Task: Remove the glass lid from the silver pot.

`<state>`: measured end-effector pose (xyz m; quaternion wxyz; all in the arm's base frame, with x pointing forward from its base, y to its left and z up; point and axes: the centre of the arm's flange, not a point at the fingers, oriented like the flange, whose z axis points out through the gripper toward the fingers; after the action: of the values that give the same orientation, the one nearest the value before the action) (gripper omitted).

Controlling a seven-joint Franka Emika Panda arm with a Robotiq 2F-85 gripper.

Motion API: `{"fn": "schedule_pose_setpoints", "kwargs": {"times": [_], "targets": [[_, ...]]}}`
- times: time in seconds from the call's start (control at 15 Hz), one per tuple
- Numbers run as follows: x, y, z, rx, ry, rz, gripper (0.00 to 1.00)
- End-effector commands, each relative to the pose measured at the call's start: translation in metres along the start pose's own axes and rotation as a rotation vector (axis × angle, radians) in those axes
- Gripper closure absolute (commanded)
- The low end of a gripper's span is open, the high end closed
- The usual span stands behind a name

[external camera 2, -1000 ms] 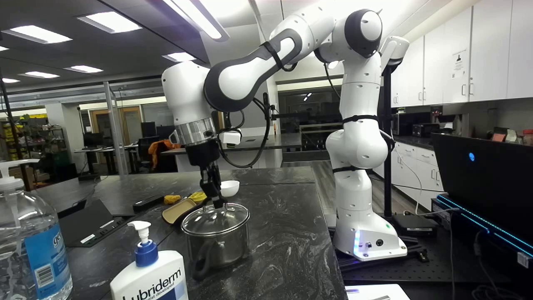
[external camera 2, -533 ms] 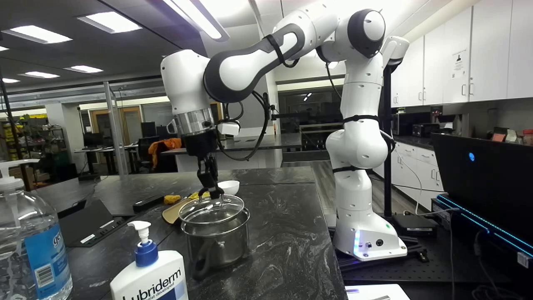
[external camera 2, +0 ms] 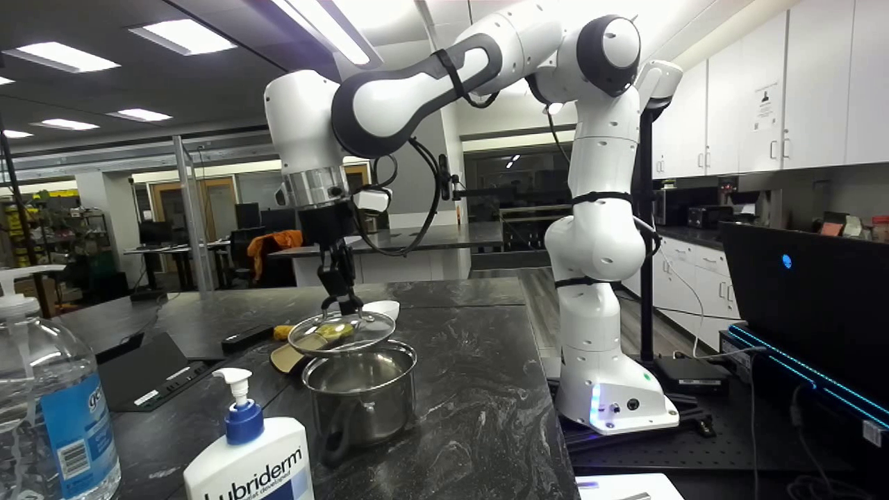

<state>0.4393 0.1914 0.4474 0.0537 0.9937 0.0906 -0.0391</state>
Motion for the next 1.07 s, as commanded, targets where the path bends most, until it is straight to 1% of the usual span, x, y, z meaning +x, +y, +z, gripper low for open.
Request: {"fn": "schedule_pose_setpoints", "kwargs": {"times": [0.0,0.4,1.0], "targets": [[0.007,0.028,-0.018,0.003,-0.002,0.043,0.96],[0.010,0.070,-0.014,0.023,-0.009,0.131,0.96],[0.015,0.102,-0.004,0.028,-0.035,0.198,0.96]]}}
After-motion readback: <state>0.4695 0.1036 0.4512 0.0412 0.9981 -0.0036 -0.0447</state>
